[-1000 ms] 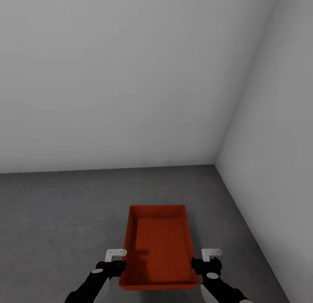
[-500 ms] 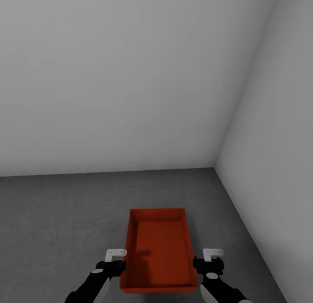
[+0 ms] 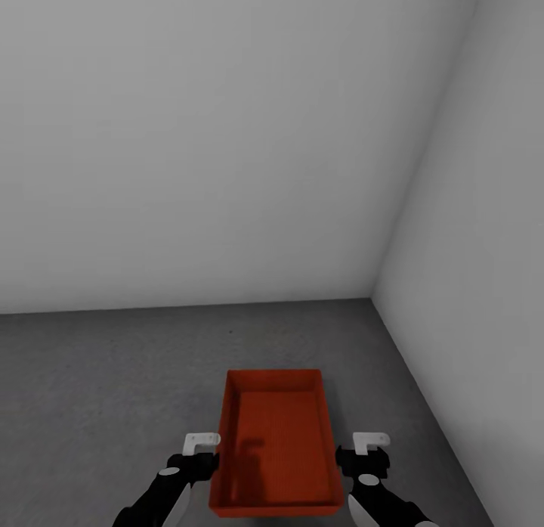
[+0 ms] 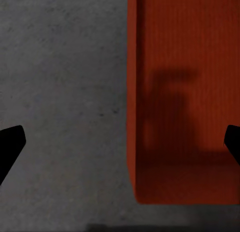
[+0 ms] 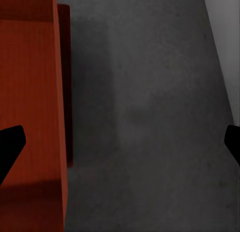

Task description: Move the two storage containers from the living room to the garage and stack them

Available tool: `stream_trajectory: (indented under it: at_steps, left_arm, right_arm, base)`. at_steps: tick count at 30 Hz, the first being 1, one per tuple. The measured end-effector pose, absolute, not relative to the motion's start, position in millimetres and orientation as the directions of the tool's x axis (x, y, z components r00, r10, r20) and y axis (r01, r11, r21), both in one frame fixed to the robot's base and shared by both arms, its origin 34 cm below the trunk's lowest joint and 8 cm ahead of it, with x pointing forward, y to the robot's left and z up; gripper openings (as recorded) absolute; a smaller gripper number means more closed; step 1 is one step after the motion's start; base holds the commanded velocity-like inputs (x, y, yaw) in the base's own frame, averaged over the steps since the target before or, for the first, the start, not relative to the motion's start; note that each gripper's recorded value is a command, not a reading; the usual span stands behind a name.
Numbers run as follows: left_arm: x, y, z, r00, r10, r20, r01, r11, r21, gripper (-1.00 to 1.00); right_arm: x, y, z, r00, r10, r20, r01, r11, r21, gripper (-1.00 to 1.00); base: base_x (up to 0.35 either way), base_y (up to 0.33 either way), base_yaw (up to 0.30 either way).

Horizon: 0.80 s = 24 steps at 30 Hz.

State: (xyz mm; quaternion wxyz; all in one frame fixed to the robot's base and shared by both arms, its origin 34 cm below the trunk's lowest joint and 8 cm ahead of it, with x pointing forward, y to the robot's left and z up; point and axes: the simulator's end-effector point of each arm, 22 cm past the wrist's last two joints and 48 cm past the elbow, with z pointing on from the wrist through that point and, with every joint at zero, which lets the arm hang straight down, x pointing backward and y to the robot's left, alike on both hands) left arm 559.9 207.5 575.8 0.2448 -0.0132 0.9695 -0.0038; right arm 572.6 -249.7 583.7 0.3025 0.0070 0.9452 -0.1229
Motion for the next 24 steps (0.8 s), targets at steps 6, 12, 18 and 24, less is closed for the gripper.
stream_trajectory:
  at_steps: [6, 12, 18, 24]
  left_arm:
    - [562.6, 207.5, 588.5, -0.874, -0.027, -0.484, -0.023, 1.000, -0.014, 1.00]
    - [566.2, 207.3, 595.6, -0.868, -0.027, -0.496, -0.022, 1.000, -0.014, 1.00]
    - [567.9, 207.1, 597.3, -0.865, -0.027, -0.501, -0.022, 1.000, -0.015, 1.00]
    - [568.3, 206.5, 597.6, -0.864, -0.026, -0.502, -0.020, 1.000, -0.017, 1.00]
  right_arm:
    - [574.8, -249.9, 596.1, -0.812, -0.061, -0.581, 0.090, 0.969, -0.228, 1.00]
    - [577.2, -249.8, 602.7, -0.807, -0.061, -0.588, 0.092, 0.970, -0.227, 1.00]
    - [577.9, -250.0, 603.8, -0.805, -0.061, -0.590, 0.093, 0.969, -0.227, 1.00]
    - [577.9, -250.2, 603.8, -0.805, -0.061, -0.590, 0.093, 0.969, -0.228, 1.00]
  base:
    - [0.000, 0.000, 0.000]
    - [0.000, 0.000, 0.000]
    - [0.000, 0.000, 0.000]
    - [0.000, 0.000, 0.000]
